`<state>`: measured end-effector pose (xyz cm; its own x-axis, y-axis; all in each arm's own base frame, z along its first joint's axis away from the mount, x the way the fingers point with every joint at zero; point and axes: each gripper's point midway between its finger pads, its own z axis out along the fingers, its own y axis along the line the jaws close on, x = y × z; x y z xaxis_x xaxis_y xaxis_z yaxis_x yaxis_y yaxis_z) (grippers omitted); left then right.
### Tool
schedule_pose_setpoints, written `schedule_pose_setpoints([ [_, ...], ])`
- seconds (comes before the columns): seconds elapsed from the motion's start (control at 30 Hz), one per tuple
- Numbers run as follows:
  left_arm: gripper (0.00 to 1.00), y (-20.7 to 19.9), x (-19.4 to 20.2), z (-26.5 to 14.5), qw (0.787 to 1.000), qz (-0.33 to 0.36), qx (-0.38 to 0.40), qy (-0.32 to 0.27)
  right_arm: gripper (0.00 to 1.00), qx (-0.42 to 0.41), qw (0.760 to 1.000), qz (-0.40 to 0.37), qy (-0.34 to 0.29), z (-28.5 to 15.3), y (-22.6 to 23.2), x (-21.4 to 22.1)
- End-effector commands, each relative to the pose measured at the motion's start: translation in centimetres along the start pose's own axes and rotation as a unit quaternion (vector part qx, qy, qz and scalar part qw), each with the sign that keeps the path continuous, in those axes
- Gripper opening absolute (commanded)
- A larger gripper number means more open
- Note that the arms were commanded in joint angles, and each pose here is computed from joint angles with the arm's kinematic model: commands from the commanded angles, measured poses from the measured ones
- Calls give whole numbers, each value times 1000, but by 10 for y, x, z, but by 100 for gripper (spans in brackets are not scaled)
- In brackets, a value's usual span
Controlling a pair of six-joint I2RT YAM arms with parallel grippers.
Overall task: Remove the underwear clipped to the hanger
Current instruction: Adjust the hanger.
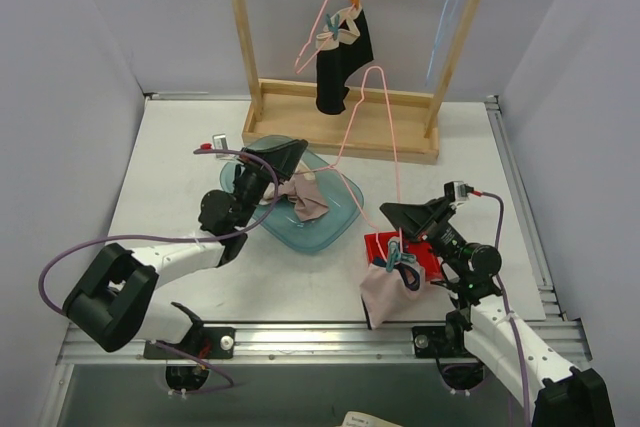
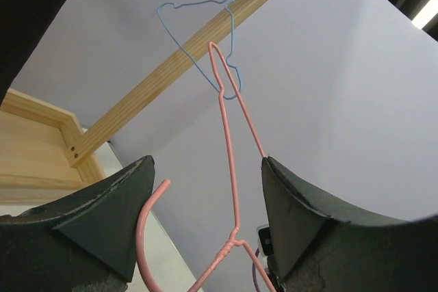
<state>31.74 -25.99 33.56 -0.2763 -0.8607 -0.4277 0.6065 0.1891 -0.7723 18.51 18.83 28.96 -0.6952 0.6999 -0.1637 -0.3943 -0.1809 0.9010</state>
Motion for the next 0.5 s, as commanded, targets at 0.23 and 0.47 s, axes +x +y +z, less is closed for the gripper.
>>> schedule_pose_setpoints([
  [0.23,73,-35,-17,19,1000,-2,12,-2,0,-185,977,-106,7,-7,96,9],
  [0.47,73,-8,-5,-2,992,5,-111,67,0,-181,976,-118,5,-4,96,8],
])
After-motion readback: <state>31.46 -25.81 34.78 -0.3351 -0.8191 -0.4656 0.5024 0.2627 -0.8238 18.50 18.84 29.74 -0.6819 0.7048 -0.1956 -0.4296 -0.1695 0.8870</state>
